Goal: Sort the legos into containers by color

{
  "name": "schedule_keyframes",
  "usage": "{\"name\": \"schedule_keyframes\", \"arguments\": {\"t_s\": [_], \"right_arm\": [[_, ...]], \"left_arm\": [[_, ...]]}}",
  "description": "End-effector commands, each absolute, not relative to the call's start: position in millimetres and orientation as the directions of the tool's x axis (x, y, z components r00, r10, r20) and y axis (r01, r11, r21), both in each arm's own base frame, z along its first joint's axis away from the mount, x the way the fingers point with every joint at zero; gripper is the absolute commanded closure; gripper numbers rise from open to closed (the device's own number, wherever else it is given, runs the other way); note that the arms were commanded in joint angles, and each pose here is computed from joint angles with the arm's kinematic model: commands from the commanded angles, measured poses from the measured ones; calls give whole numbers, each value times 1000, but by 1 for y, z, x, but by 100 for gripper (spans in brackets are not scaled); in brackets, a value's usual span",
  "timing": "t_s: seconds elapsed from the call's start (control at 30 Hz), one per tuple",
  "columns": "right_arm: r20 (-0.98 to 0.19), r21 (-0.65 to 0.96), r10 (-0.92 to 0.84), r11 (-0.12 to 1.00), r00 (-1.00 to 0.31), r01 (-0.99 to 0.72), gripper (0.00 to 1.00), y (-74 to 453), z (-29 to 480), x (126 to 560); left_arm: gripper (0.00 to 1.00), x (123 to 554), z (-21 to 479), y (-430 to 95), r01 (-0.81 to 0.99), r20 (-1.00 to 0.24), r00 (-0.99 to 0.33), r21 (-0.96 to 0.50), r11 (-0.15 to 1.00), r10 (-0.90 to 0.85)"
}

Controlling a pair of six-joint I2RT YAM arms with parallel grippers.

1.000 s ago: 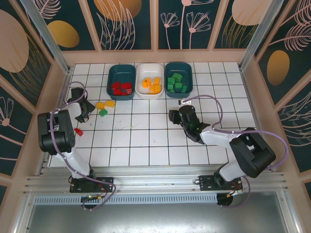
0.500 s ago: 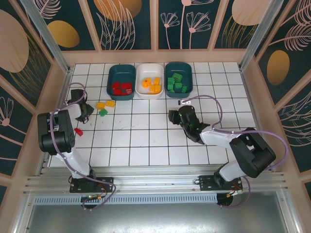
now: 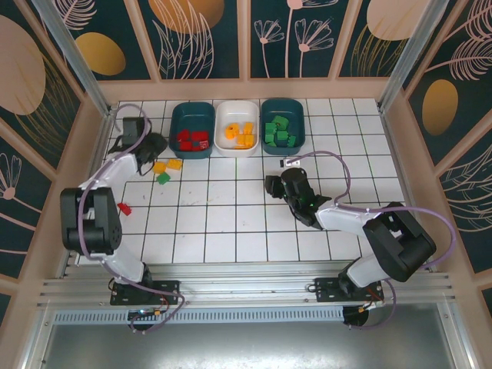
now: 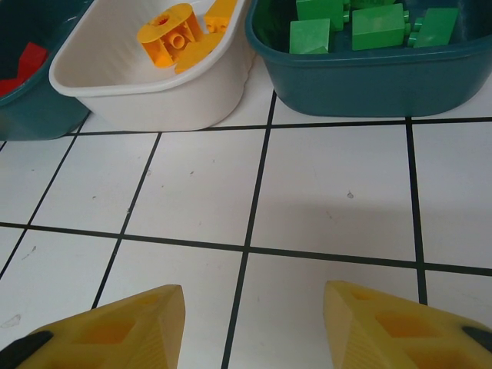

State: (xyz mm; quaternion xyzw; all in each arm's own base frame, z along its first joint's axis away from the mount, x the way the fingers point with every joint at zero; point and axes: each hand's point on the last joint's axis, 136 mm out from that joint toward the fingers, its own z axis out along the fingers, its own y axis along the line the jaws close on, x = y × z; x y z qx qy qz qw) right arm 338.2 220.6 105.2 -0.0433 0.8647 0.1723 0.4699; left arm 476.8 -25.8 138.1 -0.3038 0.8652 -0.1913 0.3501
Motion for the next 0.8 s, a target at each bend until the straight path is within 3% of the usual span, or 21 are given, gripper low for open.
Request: {"name": "schedule_keyframes", "arguments": {"t_s": [0.0, 0.07, 0.2, 0.33, 0.4, 0.57, 0.77], "right_arm": [[-849, 249, 97, 940, -520, -231, 49, 224, 119, 344], [-852, 246, 98, 942, -514, -228, 49, 223, 121, 345], [-852, 242, 97, 944, -514, -224, 47, 222, 119, 346], [-852, 240, 92, 944, -515, -228, 45, 223, 118, 345], [-854, 240, 92, 943, -512, -231, 45, 224, 120, 345], [-857, 230, 83, 945, -508, -233, 45, 225, 121, 343], [-861, 231, 85, 944, -501, -237, 44, 225, 125, 341]], "left_arm": [[72, 506, 135, -56, -295, -446, -628, -622, 725, -638], [69, 526, 141, -67, -241, -445, -643, -655, 716, -623], [48, 548, 145, -71, -209, -457, -658, -653, 728, -598], [27, 542, 175, -60, -187, -538, -608, -618, 763, -584], [25, 532, 192, -54, -189, -567, -581, -604, 774, -584], [17, 444, 209, -18, -335, -601, -447, -575, 747, -663], [10, 310, 139, 54, -655, -509, -339, -475, 587, -791]]}}
